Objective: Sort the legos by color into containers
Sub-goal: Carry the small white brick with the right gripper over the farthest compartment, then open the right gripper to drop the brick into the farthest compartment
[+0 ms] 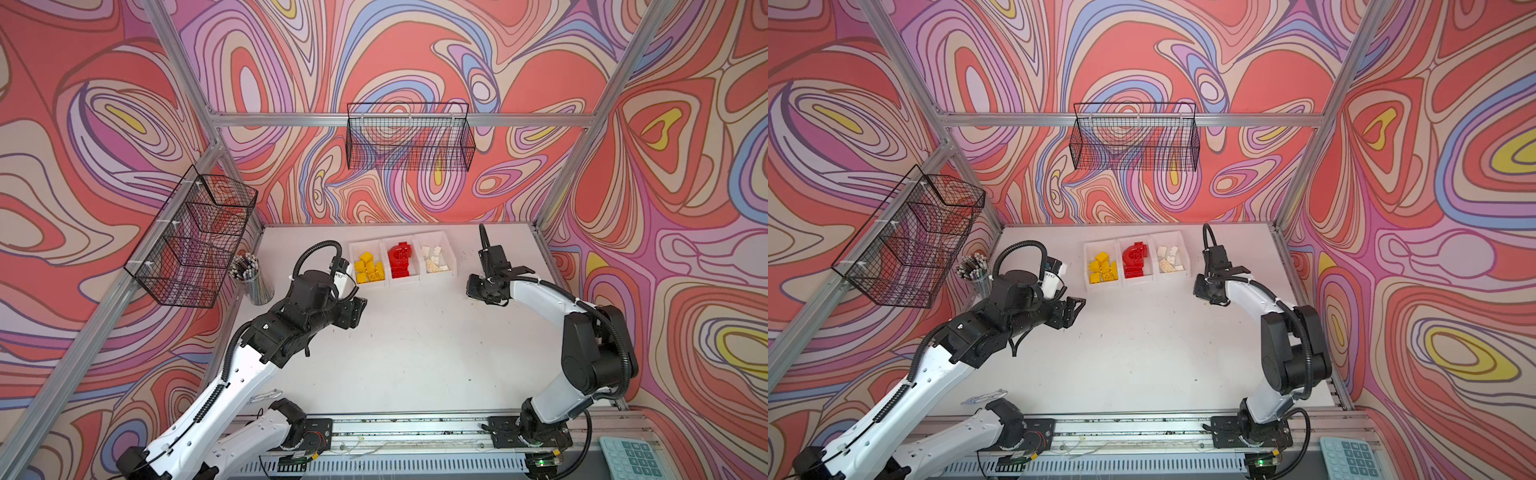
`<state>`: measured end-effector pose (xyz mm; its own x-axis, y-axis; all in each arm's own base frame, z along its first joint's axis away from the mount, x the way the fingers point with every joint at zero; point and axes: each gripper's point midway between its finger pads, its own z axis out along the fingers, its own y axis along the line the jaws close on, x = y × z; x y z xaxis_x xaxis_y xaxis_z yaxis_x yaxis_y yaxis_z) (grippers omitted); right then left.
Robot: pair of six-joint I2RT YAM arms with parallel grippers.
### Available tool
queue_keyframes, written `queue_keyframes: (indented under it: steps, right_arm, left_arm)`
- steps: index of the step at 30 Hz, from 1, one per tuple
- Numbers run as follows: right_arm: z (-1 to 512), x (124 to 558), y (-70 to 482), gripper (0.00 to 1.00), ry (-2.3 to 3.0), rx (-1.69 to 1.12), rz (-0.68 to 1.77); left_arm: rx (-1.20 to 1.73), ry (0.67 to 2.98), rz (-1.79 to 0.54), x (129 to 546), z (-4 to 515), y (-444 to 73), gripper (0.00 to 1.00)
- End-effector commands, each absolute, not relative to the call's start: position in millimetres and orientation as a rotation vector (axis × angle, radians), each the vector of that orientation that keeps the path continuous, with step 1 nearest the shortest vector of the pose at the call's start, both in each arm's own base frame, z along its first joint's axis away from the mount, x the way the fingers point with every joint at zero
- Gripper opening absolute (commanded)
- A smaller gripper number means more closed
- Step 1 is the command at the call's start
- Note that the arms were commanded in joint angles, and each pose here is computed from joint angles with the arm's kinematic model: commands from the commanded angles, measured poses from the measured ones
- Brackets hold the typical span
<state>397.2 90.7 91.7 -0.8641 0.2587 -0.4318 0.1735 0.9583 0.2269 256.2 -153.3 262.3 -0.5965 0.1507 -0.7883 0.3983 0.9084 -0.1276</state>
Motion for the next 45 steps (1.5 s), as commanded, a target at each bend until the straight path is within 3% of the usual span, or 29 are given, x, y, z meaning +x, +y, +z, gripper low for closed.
queue_keyframes:
  steps: [1,9,22,25,34,39,45]
  right_arm:
    - [113,419,117,0.25,2.601,0.236,0.319]
    - [148,495,157,0.25,2.497,0.171,0.421]
    - [137,577,183,0.28,2.456,0.151,0.449]
    - [128,587,187,0.35,2.470,0.150,0.454]
    - [155,597,192,0.73,2.389,0.095,0.477]
    - [187,588,194,0.81,2.321,0.046,0.511]
    - [234,549,185,0.90,2.194,0.002,0.541]
  left_arm:
    - [0.411,2.221,-0.337,256,255,-152,0.77]
    - [0.416,2.226,-0.327,257,253,-153,0.77]
    - [0.423,2.238,-0.288,259,248,-150,0.77]
    - [0.425,2.238,-0.290,259,248,-151,0.77]
    - [0.428,2.264,-0.256,264,237,-151,0.77]
    - [0.418,2.249,-0.208,269,235,-146,0.77]
    - [0.389,2.223,-0.086,278,231,-131,0.77]
